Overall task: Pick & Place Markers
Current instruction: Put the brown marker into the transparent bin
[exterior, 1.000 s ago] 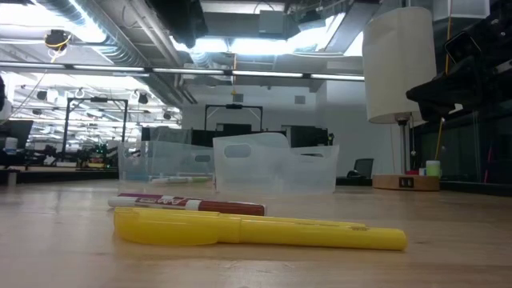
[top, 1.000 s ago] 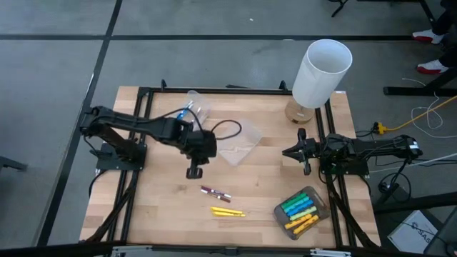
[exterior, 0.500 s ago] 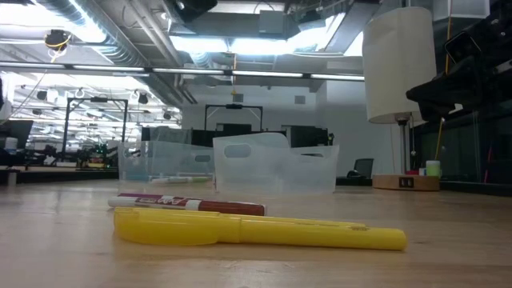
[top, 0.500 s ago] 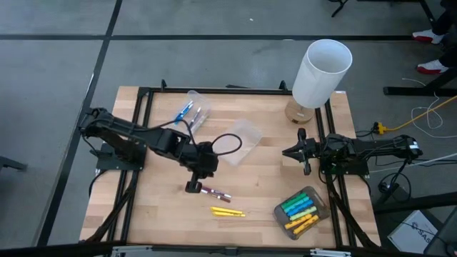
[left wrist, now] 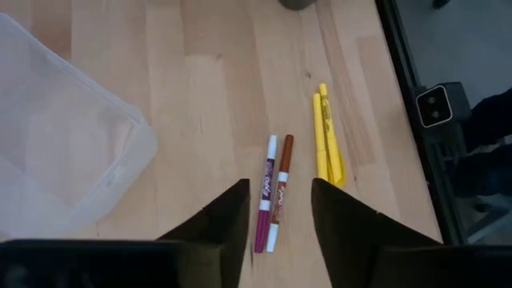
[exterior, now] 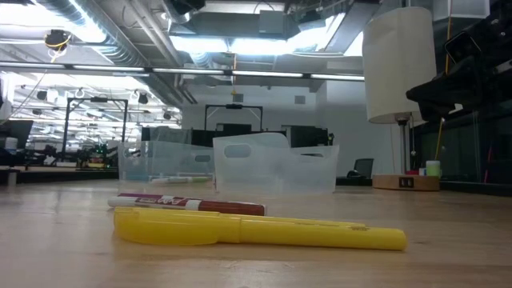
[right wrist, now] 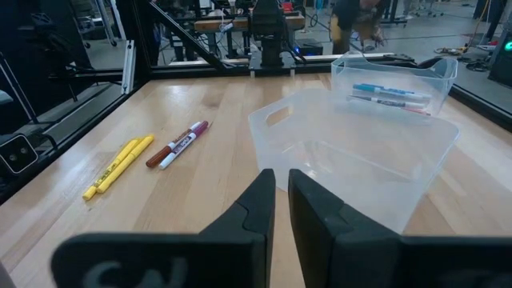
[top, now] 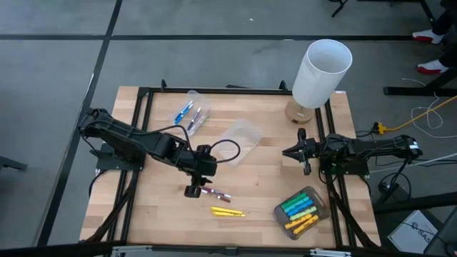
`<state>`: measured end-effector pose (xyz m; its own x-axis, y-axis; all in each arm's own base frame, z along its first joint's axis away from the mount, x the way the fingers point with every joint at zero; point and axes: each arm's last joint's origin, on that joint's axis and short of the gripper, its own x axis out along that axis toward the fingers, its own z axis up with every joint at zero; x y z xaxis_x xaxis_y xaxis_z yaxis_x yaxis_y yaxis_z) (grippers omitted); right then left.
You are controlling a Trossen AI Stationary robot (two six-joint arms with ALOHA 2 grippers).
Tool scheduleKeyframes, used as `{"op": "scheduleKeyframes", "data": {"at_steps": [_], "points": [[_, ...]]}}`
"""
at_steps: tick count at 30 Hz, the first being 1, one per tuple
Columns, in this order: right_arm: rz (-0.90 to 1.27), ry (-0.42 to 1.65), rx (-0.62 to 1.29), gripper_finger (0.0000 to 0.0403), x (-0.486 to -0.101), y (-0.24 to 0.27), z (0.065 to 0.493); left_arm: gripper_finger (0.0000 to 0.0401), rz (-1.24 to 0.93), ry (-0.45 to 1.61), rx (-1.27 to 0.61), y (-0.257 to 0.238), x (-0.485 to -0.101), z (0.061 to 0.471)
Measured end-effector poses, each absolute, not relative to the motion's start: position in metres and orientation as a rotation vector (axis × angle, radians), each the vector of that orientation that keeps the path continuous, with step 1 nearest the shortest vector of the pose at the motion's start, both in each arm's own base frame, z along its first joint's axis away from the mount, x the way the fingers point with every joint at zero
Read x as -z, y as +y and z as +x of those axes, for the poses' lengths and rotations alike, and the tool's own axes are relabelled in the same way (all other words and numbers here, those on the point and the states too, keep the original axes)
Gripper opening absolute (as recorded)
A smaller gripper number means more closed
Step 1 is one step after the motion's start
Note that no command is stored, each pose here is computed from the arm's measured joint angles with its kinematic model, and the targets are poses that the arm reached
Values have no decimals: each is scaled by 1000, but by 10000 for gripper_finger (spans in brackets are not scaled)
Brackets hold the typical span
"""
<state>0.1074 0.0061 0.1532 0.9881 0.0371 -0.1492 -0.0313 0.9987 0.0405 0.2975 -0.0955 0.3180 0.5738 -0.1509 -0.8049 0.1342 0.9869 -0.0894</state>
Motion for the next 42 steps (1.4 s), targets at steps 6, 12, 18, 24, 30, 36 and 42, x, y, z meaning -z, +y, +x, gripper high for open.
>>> {"op": "scheduleKeyframes", "data": {"at_steps": [6,12,18,24,30,36,42], "points": [[38,151,-34,40,-153,6,107,165,-8,990,179,-99,-307,302],[38,151,-34,40,-153,6,107,180,58,1065,201,-108,-281,316],[38,151,-34,40,-153,6,107,178,95,1137,181,-111,-255,330],[38,150,-34,40,-153,6,107,178,169,1206,193,-120,-228,338],[38,150,-34,40,-153,6,107,193,204,1276,174,-125,-202,345],[38,151,-34,40,-153,6,107,204,203,1328,188,-127,-186,349],[38,151,-34,40,-153,6,107,200,222,1324,173,-127,-184,350]]}}
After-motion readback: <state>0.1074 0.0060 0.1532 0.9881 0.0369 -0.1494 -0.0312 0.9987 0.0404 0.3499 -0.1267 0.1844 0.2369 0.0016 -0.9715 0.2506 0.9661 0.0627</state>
